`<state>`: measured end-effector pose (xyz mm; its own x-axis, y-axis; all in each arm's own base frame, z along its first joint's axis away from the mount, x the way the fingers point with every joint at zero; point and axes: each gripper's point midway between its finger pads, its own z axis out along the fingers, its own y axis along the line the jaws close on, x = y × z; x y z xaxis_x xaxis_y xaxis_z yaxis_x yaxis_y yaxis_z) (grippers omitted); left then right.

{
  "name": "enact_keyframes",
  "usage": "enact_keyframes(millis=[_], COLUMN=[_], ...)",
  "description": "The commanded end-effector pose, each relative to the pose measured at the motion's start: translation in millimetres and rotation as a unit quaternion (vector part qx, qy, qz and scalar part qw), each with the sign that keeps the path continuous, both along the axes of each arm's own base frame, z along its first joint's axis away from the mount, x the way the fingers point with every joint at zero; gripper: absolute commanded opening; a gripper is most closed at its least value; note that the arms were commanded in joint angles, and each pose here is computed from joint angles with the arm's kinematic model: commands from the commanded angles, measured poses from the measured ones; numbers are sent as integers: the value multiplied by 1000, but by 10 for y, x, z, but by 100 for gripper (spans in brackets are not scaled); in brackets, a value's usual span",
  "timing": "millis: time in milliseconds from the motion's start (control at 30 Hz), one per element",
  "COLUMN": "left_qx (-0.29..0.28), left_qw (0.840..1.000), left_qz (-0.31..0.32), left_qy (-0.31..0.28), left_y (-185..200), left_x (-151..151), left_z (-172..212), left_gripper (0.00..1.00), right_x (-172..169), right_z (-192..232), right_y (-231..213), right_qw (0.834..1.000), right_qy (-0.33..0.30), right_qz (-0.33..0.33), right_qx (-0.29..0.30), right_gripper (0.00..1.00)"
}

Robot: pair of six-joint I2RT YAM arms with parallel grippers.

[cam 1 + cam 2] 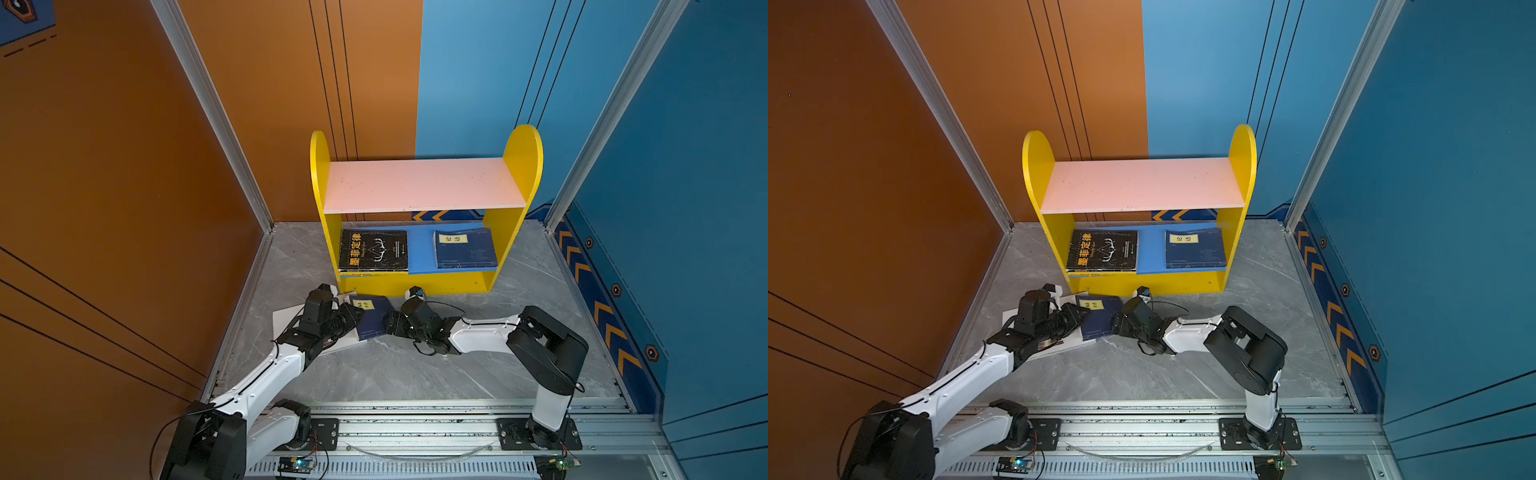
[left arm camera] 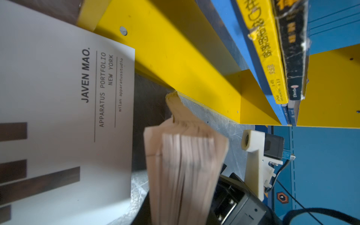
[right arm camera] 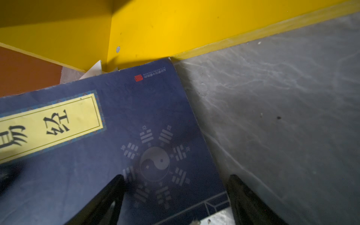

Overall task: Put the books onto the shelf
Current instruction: 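Grip the dark-blue yellow-label book's edges with both grippers on the table, then lift the dark-blue book with both grippers and carry it toward the blue shelf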

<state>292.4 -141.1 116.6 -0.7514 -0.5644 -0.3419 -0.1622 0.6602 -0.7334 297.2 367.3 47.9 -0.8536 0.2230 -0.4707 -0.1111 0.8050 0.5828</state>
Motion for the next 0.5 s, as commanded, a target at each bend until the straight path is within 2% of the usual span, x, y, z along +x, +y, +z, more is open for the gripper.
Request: enact_keyframes(millis=[0, 233, 467], left_qx=[15, 11, -29], left_qw=[999, 999, 998], left_qz=[-5, 3, -3], left_qy=[-30, -46, -61], left_y=[-3, 25, 21], left_x=[60, 60, 53], left_z=[207, 363, 629], left_gripper=[17, 11, 9], right_x=[-27, 61, 152], right_z=[-22, 326, 813], right_y=[-53, -179, -409], right_qw=[1000, 1000, 997], right_qy=[9, -19, -46], right_qz=[-3, -5, -8], right_qx=[5, 23, 69], right_gripper=[85, 86, 88])
